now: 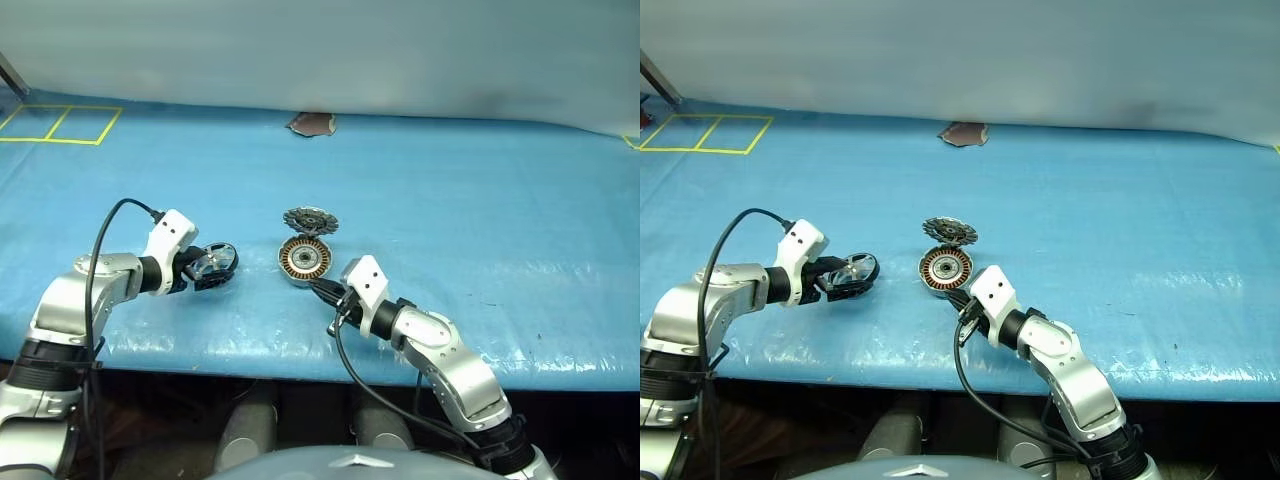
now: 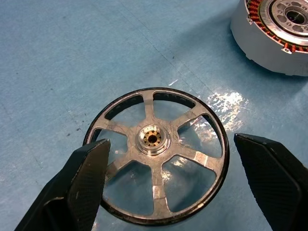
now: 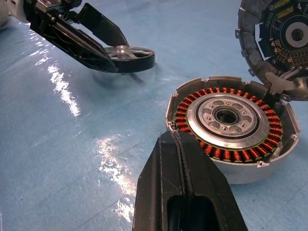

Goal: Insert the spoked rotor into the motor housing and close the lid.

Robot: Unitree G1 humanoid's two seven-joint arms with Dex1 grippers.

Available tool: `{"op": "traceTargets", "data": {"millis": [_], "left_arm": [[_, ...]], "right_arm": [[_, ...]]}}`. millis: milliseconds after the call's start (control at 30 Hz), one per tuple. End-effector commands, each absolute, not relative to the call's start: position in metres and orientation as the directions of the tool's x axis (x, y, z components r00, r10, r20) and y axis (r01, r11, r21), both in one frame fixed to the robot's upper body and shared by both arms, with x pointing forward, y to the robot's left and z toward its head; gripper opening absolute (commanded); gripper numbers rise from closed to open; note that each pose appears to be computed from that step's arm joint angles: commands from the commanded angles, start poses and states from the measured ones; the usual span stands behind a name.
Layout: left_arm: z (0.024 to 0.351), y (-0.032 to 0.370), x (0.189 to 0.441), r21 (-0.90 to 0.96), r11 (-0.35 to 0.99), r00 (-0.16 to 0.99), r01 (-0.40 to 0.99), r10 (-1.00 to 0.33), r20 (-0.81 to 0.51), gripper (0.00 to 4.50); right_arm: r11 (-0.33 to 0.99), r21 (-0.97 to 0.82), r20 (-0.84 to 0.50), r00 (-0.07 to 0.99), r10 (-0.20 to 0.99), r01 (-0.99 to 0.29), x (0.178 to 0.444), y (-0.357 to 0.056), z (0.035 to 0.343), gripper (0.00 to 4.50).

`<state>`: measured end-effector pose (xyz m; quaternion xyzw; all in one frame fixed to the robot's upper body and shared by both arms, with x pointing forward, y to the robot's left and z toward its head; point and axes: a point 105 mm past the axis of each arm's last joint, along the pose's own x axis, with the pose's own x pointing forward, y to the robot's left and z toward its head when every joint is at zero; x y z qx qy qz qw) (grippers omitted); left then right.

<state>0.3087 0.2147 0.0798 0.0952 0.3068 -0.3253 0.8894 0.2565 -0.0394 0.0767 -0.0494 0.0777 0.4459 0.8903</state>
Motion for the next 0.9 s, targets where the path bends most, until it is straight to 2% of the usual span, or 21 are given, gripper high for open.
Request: {"op": "traceTargets", "data": {"millis": [33,100,233,733,833,900], "left_arm": [[0.072,0.215,0.308,-0.035,0.774,0.587,0.632,-0.508,-0.631,4.5],[0.068,0.216,0.307,-0.033,0.778,0.582,0.628,-0.497,-0.643,4.5],[0.061,0.217,0.305,-0.044,0.781,0.567,0.623,-0.489,-0.662,3.8],[0.059,0.211,0.303,-0.072,0.765,0.558,0.64,-0.526,-0.642,3.8],[0.068,0.209,0.305,-0.101,0.761,0.574,0.64,-0.561,-0.596,3.8],[0.084,0.201,0.305,-0.161,0.731,0.579,0.664,-0.638,-0.508,3.8]], "right_arm": [[0.59,-0.041,-0.131,0.59,0.797,-0.806,0.255,-0.037,0.092,0.01],[0.593,-0.042,-0.134,0.593,0.794,-0.804,0.255,-0.038,0.092,0.01],[0.6,-0.043,-0.135,0.6,0.789,-0.799,0.256,-0.039,0.092,0.0],[0.614,-0.049,-0.137,0.614,0.777,-0.788,0.259,-0.041,0.091,0.0],[0.616,-0.049,-0.139,0.616,0.776,-0.786,0.259,-0.042,0.091,0.0],[0.619,-0.05,-0.142,0.619,0.773,-0.784,0.259,-0.043,0.09,0.0]]}}
